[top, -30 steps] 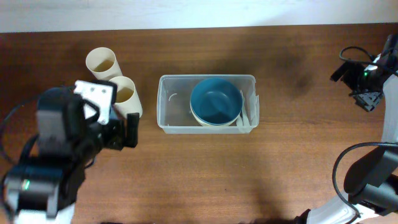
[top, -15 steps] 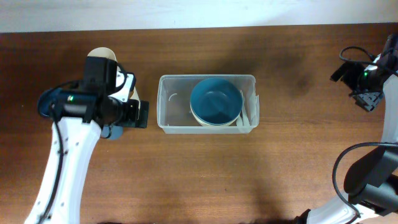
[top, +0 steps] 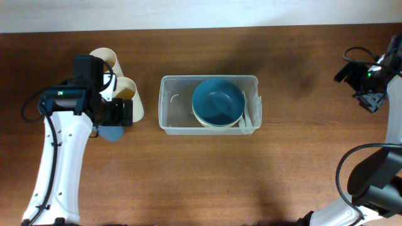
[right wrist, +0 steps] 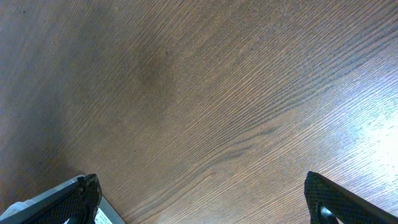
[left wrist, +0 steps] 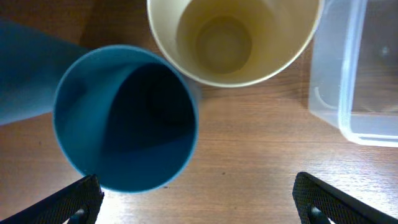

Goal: Pack container
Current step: 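Move the left gripper to the front blue cup and grasp its rim, then lift the blue cup and carry it right over the container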

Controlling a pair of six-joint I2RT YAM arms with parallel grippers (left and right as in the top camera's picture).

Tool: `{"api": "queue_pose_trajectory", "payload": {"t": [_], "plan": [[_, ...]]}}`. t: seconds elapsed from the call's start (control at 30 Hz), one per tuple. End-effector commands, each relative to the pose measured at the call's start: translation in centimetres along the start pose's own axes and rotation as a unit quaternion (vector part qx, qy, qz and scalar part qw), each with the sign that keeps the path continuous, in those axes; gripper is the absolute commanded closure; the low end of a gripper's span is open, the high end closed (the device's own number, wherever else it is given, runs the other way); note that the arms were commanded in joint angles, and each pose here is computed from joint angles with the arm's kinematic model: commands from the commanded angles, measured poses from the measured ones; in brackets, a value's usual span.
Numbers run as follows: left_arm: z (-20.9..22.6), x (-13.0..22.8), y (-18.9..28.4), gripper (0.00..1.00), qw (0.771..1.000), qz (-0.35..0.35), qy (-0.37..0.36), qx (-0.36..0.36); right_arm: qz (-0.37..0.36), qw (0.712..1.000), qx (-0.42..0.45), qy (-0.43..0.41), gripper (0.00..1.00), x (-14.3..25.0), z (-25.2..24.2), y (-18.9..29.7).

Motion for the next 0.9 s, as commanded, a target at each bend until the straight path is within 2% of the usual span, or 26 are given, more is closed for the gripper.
{"api": "queue_pose_trajectory", "payload": {"t": [0.0,0.03,0.17,0.37,0.47,0.5,0.63,0.87], "plan": [[-0.3,-0.2,-1.2,0.00,1.000,0.023,-0.010,0.005,-0.002,1.000,0.005,-0.008,0.01,-0.1,-0.3,0.1],[-0.3,-0.2,-1.5,0.00,1.000,0.028,-0.011,0.004,-0.002,1.000,0.005,-0.008,0.01,-0.2,-0.3,0.1],[-0.4,-0.2,-2.9,0.11,0.999,0.051,-0.012,0.001,-0.002,1.000,0.005,-0.008,0.01,-0.1,-0.3,0.1],[-0.5,-0.1,-4.7,0.31,0.997,0.080,-0.015,-0.006,-0.002,1.000,0.005,-0.008,0.01,-0.1,-0.3,0.1],[-0.5,0.0,-5.3,0.47,0.996,0.089,-0.016,-0.008,-0.002,1.000,0.005,-0.008,0.01,-0.1,-0.3,0.1],[-0.5,0.0,-5.5,0.56,0.996,0.092,-0.016,-0.008,-0.002,1.000,0.005,-0.008,0.01,-0.1,-0.3,0.1],[-0.5,0.0,-5.6,0.81,0.995,0.093,-0.016,-0.008,-0.002,1.000,0.005,-0.008,0.01,-0.1,-0.3,0.1],[-0.5,0.1,-5.6,0.98,0.995,0.095,-0.016,-0.009,-0.002,1.000,0.005,-0.008,0.01,-0.1,-0.3,0.1]]}}
Point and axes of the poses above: each gripper's point midway between its finger pads, its own y axis back along the fingers, its own z axis along the line the jaws close on, x = y × z, the point moved 5 cm from there along y, back along the fingers, and after that the axes turned 10 degrees about y, right-handed, at the moved point
